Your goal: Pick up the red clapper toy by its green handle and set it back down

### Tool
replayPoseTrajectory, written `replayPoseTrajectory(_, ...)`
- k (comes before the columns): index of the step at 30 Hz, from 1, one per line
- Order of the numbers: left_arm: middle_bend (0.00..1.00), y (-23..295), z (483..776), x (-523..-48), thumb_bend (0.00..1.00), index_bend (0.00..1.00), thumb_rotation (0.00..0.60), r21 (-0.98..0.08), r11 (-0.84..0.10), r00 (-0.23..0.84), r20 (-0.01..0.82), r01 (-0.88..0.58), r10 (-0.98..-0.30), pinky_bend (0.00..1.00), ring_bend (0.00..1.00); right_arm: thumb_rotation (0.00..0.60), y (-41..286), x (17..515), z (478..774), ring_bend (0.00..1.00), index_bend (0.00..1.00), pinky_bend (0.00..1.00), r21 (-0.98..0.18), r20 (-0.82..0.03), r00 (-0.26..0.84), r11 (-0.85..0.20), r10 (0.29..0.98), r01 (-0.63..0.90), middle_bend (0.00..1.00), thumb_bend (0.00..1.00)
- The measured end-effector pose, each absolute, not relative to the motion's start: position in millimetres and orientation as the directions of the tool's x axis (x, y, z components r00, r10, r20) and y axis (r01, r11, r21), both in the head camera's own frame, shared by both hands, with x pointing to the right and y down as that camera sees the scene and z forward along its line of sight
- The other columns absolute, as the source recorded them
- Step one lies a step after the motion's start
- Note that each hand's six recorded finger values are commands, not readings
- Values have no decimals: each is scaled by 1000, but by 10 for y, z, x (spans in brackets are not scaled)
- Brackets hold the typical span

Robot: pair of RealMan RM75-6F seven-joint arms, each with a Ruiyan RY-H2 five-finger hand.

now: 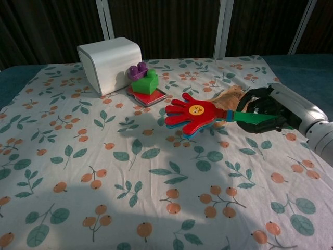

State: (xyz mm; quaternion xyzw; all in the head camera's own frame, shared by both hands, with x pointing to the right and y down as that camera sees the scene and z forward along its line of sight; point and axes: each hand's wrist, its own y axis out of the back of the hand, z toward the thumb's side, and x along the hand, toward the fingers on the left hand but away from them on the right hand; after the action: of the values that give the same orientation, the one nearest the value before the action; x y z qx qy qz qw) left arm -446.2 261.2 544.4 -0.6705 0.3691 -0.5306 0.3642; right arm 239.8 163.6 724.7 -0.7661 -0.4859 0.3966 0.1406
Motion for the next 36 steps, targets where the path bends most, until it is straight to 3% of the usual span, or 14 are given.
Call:
replayPoseTrajectory(5,0,2605,5455,-4471,465,0,600,-879,-465,158,447,-106,-880,111,18,600,1669,2399,7211,826,940,958,-366,-434,236,-410,869,836,771,598)
replayPoseTrajectory(10,0,2607,5458,-4471,465,0,600,-878,-466,157,449,-104,-880,111,18,600,1698,2389,7135,826,939,959,-153,-386,284,-364,878,919,771,598)
replayPoseTrajectory(16,0,2605,5476,-4474,467,0,600,-877,-470,150,455,-95,-878,111,18,600,1618,2519,6787,827,939,959,-15,-191,249,-257,949,966,771,598)
replayPoseTrajectory(19,0,2610,5474,-4465,465,0,600,-877,-470,152,454,-94,-878,110,18,600,1591,2557,6651,831,939,961,-48,-117,246,-253,962,966,773,598)
replayPoseTrajectory(22,0,2612,5467,-4459,465,0,600,-879,-468,155,452,-94,-879,111,18,600,1574,2539,6678,834,940,964,-124,-135,270,-287,953,950,774,598)
replayPoseTrajectory(25,0,2617,5468,-4464,465,0,600,-878,-469,153,452,-94,-879,111,18,600,1577,2494,6860,835,942,970,-250,-244,307,-366,920,897,777,598)
replayPoseTrajectory(30,0,2612,5470,-4468,465,0,600,-878,-469,152,453,-95,-878,111,18,600,1648,2463,7212,835,947,973,-501,-461,316,-538,829,678,778,598)
replayPoseTrajectory(33,0,2611,5471,-4465,465,0,600,-878,-469,153,453,-93,-878,111,18,600,1662,2449,7258,835,947,973,-601,-517,305,-593,800,536,779,598)
replayPoseTrajectory(36,0,2614,5469,-4462,465,0,600,-879,-468,153,451,-92,-879,111,18,600,1659,2413,7218,835,947,973,-659,-522,310,-606,795,445,779,598)
